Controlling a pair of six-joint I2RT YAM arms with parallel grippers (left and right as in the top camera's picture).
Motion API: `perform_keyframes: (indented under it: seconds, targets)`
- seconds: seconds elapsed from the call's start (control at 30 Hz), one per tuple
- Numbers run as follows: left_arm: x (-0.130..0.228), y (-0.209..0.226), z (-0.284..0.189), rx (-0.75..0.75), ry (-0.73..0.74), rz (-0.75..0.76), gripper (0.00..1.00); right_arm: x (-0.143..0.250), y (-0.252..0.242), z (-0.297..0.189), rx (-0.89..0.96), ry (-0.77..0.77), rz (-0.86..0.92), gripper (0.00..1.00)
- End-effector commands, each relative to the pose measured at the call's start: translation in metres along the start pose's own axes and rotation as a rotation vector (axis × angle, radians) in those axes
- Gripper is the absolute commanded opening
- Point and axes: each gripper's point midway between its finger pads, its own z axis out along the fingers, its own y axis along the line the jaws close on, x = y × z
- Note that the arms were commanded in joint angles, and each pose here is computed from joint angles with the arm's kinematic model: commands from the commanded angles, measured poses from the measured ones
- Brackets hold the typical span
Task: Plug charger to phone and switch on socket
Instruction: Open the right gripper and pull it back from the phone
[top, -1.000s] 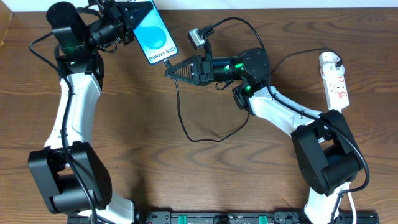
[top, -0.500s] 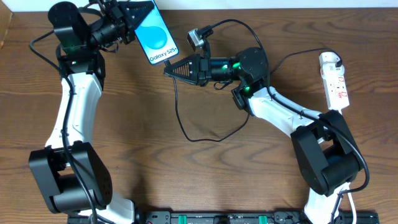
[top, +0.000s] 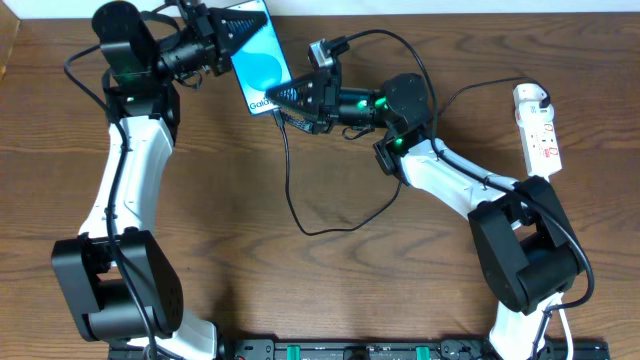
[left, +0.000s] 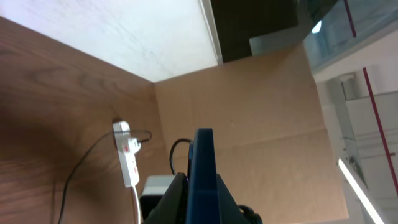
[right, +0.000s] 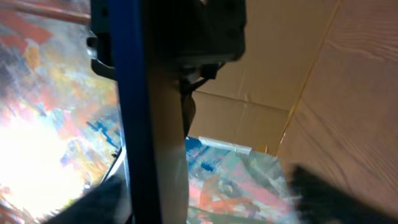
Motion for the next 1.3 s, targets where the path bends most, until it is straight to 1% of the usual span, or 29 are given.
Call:
perform_keyframes:
  seconds: [0.0, 0.23, 0.37, 0.43, 0.6, 0.7, 0.77, 0.97, 1.1, 1.27]
  targets:
    - [-0.005, -0.013, -0.012, 0.014, 0.002, 0.052, 0.07, -0.004, 0.011, -0.001, -0.030, -0.013, -0.047, 0.99]
    - [-0.020, -0.007, -0.038, -0.003, -0.040, 0.046, 0.07, 0.002, 0.041, -0.009, -0.122, 0.013, -0.177, 0.99]
    - [-0.020, -0.007, -0.050, -0.001, -0.027, 0.046, 0.07, -0.004, 0.030, -0.022, -0.074, 0.035, -0.195, 0.99]
    - [-0.021, -0.007, -0.054, -0.001, -0.025, 0.045, 0.07, -0.009, 0.020, -0.030, -0.034, 0.044, -0.176, 0.99]
    - [-0.020, -0.007, -0.055, 0.000, -0.022, 0.045, 0.08, -0.025, -0.020, -0.056, 0.099, 0.036, -0.049, 0.99]
    - [-0.020, -0.007, -0.055, 0.000, -0.022, 0.045, 0.07, -0.032, -0.048, -0.072, 0.180, 0.013, 0.051, 0.96]
    - [-0.020, -0.007, -0.055, 0.000, -0.021, 0.045, 0.07, -0.031, -0.068, -0.083, 0.240, 0.000, 0.139, 0.90]
    - [-0.020, -0.007, -0.055, 0.001, -0.019, 0.046, 0.07, -0.017, -0.119, -0.103, 0.412, -0.041, 0.294, 0.90]
    - [-0.017, -0.008, -0.055, 0.005, -0.004, 0.047, 0.08, -0.006, -0.142, -0.123, 0.576, -0.086, 0.312, 0.90]
    - [-0.017, -0.007, -0.055, 0.005, -0.004, 0.050, 0.07, 0.007, -0.141, -0.154, 0.783, -0.134, 0.278, 0.90]
